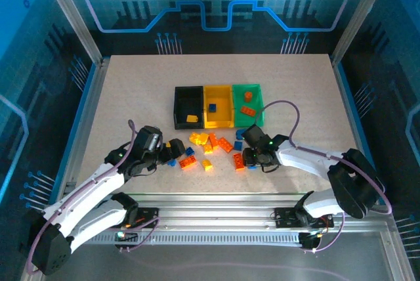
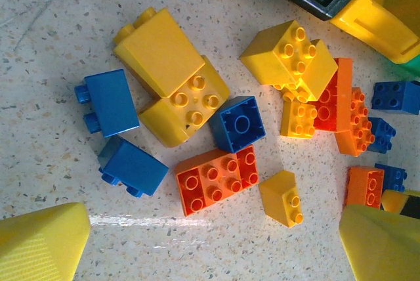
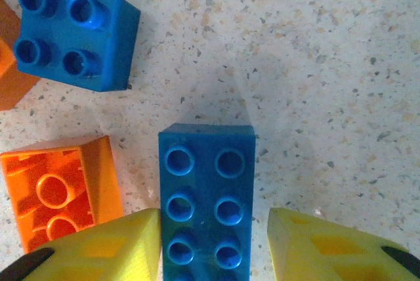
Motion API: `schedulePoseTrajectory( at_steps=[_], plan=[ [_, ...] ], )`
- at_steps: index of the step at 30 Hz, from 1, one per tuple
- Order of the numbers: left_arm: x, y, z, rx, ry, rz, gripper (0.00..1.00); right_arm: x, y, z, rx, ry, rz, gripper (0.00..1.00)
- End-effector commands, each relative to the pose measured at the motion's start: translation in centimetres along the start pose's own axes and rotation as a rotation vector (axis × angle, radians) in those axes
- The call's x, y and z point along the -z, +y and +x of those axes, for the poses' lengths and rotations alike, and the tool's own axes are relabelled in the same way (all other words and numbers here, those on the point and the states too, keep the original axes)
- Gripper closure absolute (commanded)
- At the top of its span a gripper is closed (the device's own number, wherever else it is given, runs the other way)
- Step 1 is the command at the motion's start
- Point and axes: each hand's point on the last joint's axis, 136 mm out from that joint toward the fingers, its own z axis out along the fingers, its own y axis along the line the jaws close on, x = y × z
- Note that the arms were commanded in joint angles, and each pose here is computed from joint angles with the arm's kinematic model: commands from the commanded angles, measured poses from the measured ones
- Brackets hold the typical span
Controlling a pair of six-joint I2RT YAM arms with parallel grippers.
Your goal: Sort the legos into containers by color
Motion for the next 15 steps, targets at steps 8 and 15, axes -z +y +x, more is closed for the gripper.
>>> schedulePoseTrajectory(
  at_steps=[8,15],
  plan=[
    [-0.5,0.1,0.2,0.015,0.011,0.008,0.01,-1.0,-1.1,0.4,0.017,0.054,0.088,0.51],
    [-0.4,0.2,0.2,0.009,0.012,0.005,0.01,-2.5,-1.5,1.2,0.024,0.095,0.121,0.61]
  ],
)
